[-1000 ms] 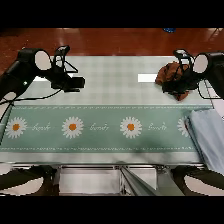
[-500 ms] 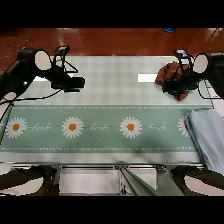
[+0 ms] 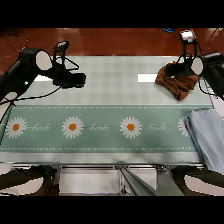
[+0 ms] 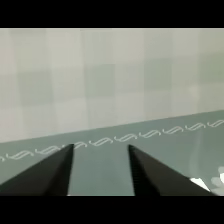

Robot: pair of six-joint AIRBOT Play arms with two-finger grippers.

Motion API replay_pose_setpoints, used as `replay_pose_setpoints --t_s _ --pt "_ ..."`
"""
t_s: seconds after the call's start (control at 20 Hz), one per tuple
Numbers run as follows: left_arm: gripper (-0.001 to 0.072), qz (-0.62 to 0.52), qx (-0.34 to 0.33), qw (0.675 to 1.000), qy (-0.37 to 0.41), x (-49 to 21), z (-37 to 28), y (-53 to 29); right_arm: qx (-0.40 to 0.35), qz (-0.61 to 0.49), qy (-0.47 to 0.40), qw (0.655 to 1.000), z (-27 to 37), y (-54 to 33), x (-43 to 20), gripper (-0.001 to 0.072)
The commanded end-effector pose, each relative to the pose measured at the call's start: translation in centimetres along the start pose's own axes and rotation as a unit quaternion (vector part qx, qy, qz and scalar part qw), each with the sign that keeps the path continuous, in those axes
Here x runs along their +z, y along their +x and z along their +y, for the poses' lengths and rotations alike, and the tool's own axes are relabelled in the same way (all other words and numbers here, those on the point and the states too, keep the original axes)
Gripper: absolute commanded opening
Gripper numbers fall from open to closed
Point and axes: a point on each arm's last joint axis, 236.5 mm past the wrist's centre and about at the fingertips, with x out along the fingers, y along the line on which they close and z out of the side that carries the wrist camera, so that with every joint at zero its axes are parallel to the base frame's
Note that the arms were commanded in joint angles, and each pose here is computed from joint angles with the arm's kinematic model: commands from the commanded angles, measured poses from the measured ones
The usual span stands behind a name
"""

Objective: Fold the shirts.

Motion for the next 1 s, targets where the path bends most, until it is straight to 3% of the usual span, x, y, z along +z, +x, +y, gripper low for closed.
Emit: replay_pose_setpoints --t_s 0.0,0.1,0.35,0.75,0.85,0.95 --pt "0.0512 -0.051 0.001 0.999 0.003 2.7 0.3 0.8 -0.033 -0.136 0.040 0.989 -4.4 2.0 5.9 0.0415" --pt "0.0511 -0.055 0.015 0.998 0.001 3.1 1.5 1.1 -0.046 -0.133 0.111 0.984 -8.1 4.5 5.2 0.0409" --pt "0.0511 -0.062 0.027 0.997 -0.019 3.9 3.9 0.9 -0.065 -0.050 0.184 0.980 -13.4 12.0 0.8 0.0409" --pt "0.0511 -0.086 0.027 0.996 0.015 4.4 3.8 -2.2 0.000 0.120 0.180 0.976 -9.6 18.5 -7.2 0.0396" --pt "0.0511 -0.101 0.023 0.995 0.015 4.2 3.4 -5.2 0.019 0.143 0.167 0.975 -8.7 18.1 -8.0 0.0286" --pt "0.0511 -0.103 0.021 0.994 0.020 3.0 2.9 -8.2 0.055 0.173 0.147 0.972 -7.0 17.4 -9.0 0.0052"
